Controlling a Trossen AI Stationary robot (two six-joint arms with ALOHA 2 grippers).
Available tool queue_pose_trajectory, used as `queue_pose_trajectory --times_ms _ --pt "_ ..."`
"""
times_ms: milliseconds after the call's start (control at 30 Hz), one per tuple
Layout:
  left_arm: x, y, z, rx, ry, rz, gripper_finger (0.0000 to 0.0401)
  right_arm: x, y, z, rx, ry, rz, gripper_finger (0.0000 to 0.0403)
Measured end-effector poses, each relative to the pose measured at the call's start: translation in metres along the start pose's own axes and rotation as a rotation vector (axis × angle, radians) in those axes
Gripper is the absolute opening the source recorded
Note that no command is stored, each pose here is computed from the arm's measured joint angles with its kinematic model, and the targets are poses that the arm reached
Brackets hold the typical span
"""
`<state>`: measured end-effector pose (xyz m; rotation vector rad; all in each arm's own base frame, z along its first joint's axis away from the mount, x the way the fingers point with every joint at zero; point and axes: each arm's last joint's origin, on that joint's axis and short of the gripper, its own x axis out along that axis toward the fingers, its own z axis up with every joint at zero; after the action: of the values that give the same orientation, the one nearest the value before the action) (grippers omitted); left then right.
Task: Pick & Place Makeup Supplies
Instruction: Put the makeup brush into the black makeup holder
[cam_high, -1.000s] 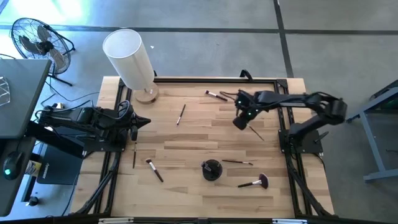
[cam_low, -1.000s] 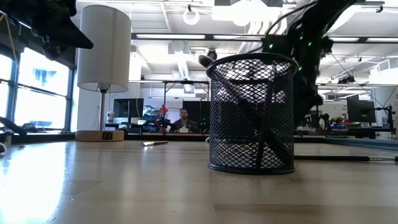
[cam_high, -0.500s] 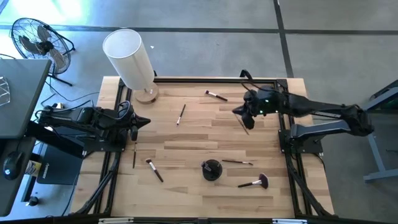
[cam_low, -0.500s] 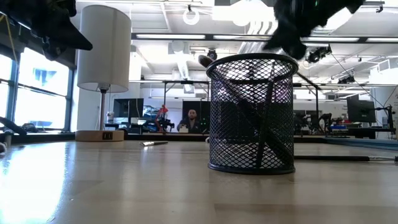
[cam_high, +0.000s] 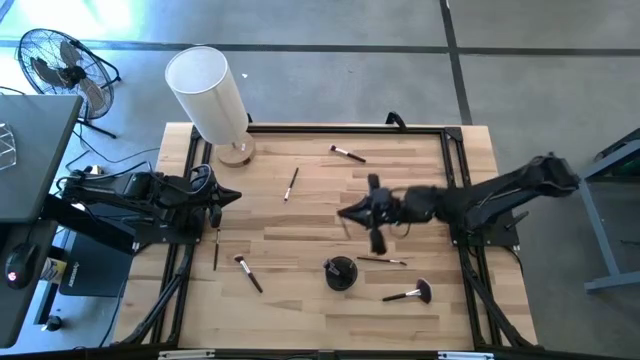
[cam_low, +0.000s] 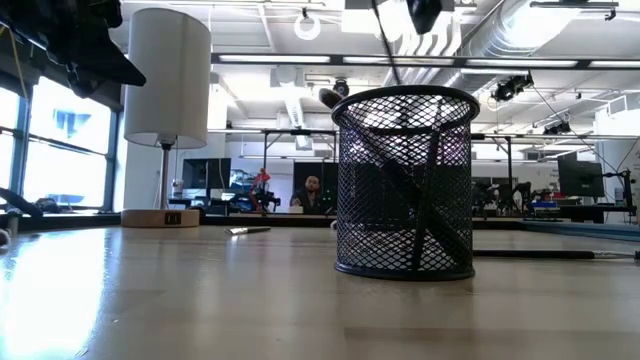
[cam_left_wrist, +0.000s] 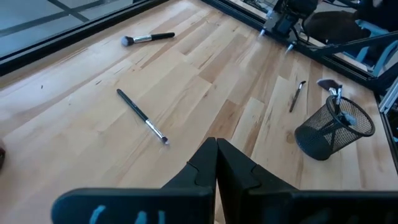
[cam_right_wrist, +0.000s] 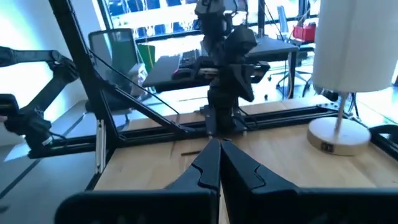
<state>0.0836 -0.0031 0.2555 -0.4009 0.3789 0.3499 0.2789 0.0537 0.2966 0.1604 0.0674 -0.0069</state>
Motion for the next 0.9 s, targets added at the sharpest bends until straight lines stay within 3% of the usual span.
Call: queue_pose_trajectory --times_ms 200,533,700,900 --pt "0.000 0.000 0.000 -0.001 0.007 -0.011 0.0001 0.025 0.032 -0.036 0.073 -0.018 -0.055 0.0000" --pt "0.000 -0.001 -0.001 -0.001 0.022 -0.033 0.0004 0.026 0.070 -0.078 0.126 0.039 -0.173 0.0000" --pt "0.000 -0.001 0.000 0.000 0.012 -0.034 0.0054 0.023 0.072 -0.087 0.170 0.101 -0.197 0.0007" --pt "-0.001 -0.005 0.009 -0.028 -0.091 -0.041 0.0124 0.023 0.070 -0.089 0.180 0.134 -0.188 0.0047"
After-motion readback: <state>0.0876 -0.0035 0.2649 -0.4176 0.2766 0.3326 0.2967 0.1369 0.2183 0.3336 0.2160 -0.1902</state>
